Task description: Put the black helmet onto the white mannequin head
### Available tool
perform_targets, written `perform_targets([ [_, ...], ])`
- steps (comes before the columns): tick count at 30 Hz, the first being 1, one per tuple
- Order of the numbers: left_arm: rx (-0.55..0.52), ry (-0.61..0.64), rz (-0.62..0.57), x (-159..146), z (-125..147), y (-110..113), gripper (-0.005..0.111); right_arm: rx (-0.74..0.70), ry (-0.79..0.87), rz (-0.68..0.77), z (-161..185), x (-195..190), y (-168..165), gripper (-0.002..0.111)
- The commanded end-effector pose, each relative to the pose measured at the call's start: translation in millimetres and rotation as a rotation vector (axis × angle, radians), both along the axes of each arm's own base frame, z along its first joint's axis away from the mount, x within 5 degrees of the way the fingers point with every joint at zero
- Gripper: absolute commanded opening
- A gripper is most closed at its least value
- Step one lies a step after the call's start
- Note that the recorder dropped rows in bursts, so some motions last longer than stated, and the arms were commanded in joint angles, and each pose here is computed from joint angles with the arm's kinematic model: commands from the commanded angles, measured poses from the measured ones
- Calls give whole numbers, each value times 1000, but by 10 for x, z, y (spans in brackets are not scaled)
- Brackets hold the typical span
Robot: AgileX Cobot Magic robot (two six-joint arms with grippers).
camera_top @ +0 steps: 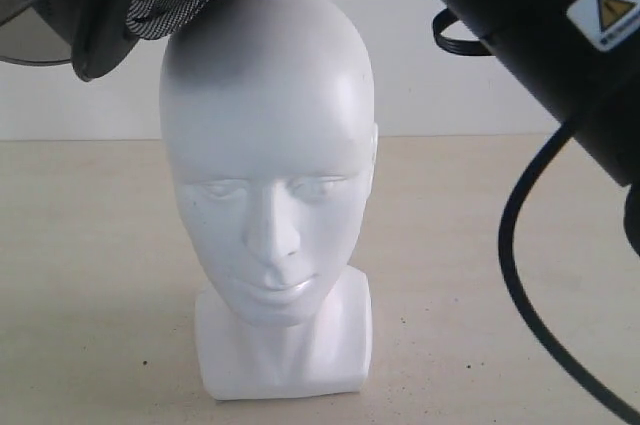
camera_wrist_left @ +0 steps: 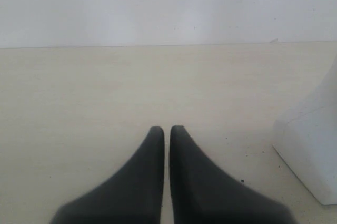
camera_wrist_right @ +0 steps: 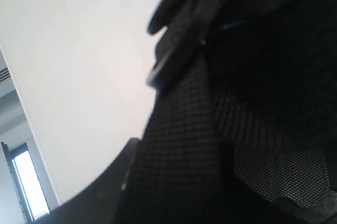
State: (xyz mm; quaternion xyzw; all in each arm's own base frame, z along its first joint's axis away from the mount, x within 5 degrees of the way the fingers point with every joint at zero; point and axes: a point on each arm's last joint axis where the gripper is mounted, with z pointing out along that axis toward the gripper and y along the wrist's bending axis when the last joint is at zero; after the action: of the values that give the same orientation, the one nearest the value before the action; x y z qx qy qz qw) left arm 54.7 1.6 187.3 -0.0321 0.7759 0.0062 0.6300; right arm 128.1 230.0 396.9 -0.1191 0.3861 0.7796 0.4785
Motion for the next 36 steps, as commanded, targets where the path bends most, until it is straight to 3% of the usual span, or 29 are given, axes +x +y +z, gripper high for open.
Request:
perform_targets([
  [1, -16, -3, -2, -1, -6, -4, 5, 77, -66, -17, 95, -63, -97, 0],
  [18, 0, -47, 2, 6, 34, 3, 5, 101, -16, -6, 115, -2, -58, 0],
  [22, -13, -205, 24, 17, 176, 21, 5, 85, 6, 5, 58, 38, -3, 0],
  [24, -81, -331, 41, 9, 286, 35, 5, 61, 40, 32, -26, 78, 70, 0],
  [29, -415, -594, 27, -45, 499, 55, 5, 17, 62, 55, -148, 124, 173, 0],
  [33, -344, -727, -17, -163, 901, 25, 5, 10, 50, 124, -96, 144, 295, 0],
  [36, -332, -749, -24, -142, 1279, 24, 5, 8, 35, 148, -62, 163, 362, 0],
])
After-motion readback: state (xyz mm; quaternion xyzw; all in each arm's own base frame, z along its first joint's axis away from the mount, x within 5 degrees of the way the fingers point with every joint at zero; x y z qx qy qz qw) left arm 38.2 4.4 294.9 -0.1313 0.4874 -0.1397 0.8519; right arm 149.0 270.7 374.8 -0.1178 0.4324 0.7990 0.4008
